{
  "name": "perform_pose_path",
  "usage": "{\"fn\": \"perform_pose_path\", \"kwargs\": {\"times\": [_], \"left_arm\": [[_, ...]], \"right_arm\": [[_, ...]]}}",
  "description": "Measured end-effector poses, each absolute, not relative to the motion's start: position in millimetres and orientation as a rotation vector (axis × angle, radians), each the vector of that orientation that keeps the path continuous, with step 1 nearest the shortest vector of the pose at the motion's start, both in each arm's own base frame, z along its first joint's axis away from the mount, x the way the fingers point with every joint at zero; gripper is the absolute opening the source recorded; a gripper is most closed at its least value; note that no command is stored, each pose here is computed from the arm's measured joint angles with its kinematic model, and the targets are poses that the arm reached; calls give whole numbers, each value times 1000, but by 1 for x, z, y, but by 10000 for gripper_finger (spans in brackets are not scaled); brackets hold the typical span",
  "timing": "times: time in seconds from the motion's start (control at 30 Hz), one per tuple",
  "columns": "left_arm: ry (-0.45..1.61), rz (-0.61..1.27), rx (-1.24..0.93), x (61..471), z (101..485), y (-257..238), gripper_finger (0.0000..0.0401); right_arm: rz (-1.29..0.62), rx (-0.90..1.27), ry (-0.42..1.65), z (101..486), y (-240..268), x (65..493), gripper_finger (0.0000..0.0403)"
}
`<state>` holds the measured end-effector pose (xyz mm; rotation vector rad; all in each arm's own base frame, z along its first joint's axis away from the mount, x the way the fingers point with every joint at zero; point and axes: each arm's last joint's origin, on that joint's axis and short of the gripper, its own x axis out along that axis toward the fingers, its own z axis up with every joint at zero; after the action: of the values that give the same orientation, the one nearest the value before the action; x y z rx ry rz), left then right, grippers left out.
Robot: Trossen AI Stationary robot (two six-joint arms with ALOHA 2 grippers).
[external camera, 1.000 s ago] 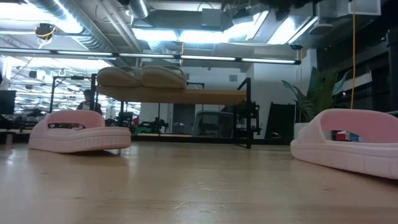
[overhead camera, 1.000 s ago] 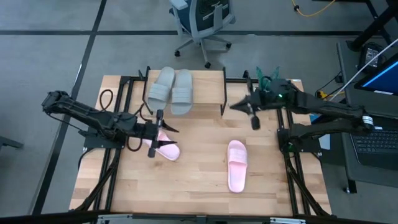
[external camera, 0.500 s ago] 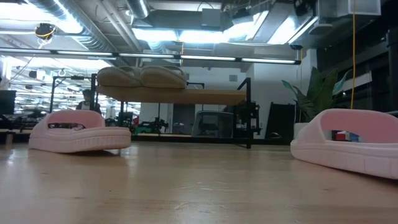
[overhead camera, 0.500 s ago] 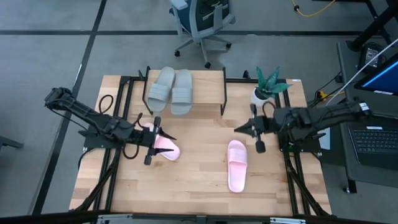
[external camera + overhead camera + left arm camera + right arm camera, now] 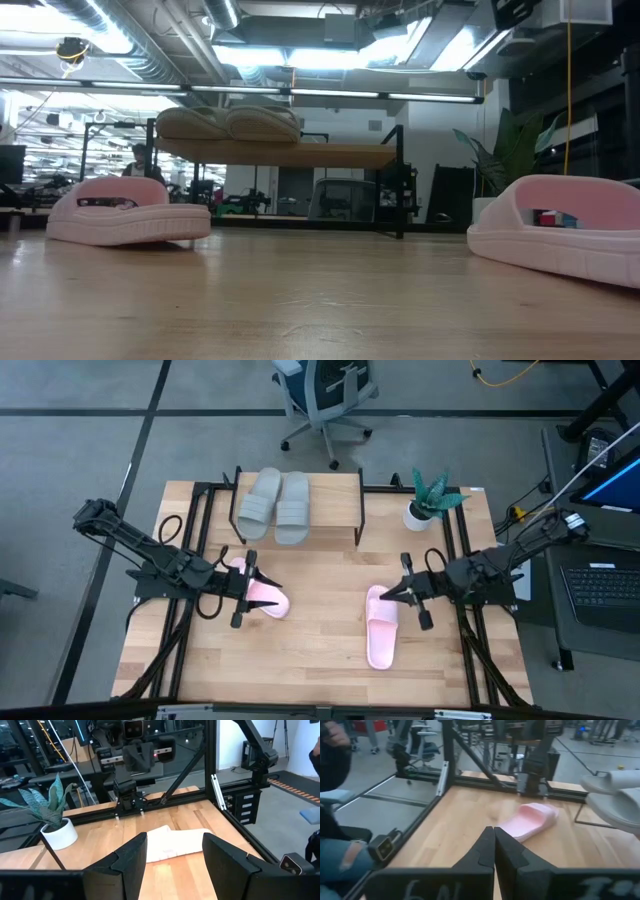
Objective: Pick and place slides into the shelf
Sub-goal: Put the left pink slipper on the shelf
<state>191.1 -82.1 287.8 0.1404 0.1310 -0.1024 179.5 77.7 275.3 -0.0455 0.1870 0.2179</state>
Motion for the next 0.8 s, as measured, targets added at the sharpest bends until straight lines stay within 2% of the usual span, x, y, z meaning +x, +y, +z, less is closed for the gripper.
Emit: {"fn": "perform_pose_path", "kwargs": {"times": [0.53, 0.8], "left_arm": [[119, -111, 136, 191, 289, -82, 185], [159, 85, 56, 191, 285, -77, 185]], "right_arm": [[275, -139, 212, 265, 92, 186, 3], [132, -156, 209, 261, 92, 195, 4]]}}
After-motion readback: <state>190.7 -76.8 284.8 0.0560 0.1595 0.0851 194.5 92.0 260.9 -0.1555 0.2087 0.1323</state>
